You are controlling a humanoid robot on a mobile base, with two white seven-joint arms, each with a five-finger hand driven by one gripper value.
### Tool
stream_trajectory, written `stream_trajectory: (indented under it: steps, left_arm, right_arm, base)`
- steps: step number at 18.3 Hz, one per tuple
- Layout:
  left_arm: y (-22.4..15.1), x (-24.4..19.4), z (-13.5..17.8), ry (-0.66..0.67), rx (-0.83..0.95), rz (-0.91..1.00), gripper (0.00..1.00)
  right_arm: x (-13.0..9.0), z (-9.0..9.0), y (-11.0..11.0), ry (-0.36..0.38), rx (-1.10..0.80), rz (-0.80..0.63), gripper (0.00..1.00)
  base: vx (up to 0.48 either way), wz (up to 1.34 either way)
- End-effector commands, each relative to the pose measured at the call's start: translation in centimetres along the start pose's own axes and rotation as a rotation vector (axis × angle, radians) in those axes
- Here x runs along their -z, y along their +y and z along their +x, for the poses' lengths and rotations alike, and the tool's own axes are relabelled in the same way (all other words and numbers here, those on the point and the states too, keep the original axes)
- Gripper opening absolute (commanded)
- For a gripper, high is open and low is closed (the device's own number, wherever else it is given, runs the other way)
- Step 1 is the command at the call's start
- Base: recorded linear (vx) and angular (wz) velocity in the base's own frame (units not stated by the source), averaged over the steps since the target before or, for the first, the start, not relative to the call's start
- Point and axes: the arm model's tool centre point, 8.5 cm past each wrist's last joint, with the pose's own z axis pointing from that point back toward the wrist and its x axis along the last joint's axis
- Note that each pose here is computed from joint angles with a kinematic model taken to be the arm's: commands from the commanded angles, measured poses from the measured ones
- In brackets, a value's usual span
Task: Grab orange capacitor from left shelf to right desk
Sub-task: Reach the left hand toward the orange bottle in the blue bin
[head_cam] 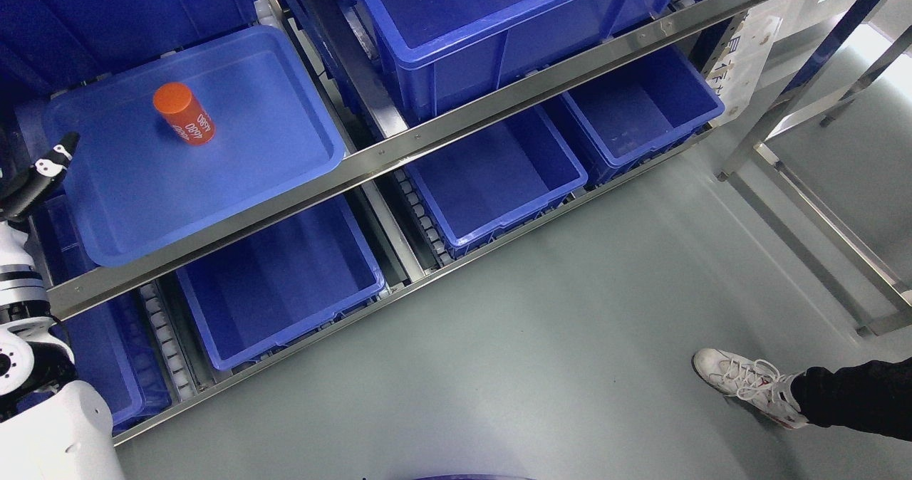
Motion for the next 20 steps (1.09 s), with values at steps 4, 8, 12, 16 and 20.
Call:
stream_trajectory:
  steps: [4,8,12,16,20]
  left_arm:
    - [0.3,0.9,0.8,-0.016,0.063,-0.084,1.0]
    - [3.5,1.4,1.1,-0.031,0.164,-0.256,1.0]
    - [6.1,2.6,0.8,-0.04,0.307,-0.488,1.0]
    - [6.8,4.9,-0.2,0.024,0.323,-0.581,0.99]
    - [4.8,5.7,-1.1,0.05,0.307,-0.658,0.98]
  right_arm:
    - [0.0,-0.7,-1.1,0.002,0.007,-0.018,1.0]
    - [0.0,-0.7,-1.1,0.003,0.007,-0.018,1.0]
    - [0.0,-0.7,-1.1,0.002,0.007,-0.018,1.0]
    - [0.0,-0.7,-1.1,0.002,0.007,-0.018,1.0]
    - [0.0,-0.7,-1.1,0.002,0.007,-0.018,1.0]
  base:
    - [0.0,0.0]
    - [0.0,0.0]
    - [0.0,0.0]
    - [0.0,0.0]
    - [0.0,0.0]
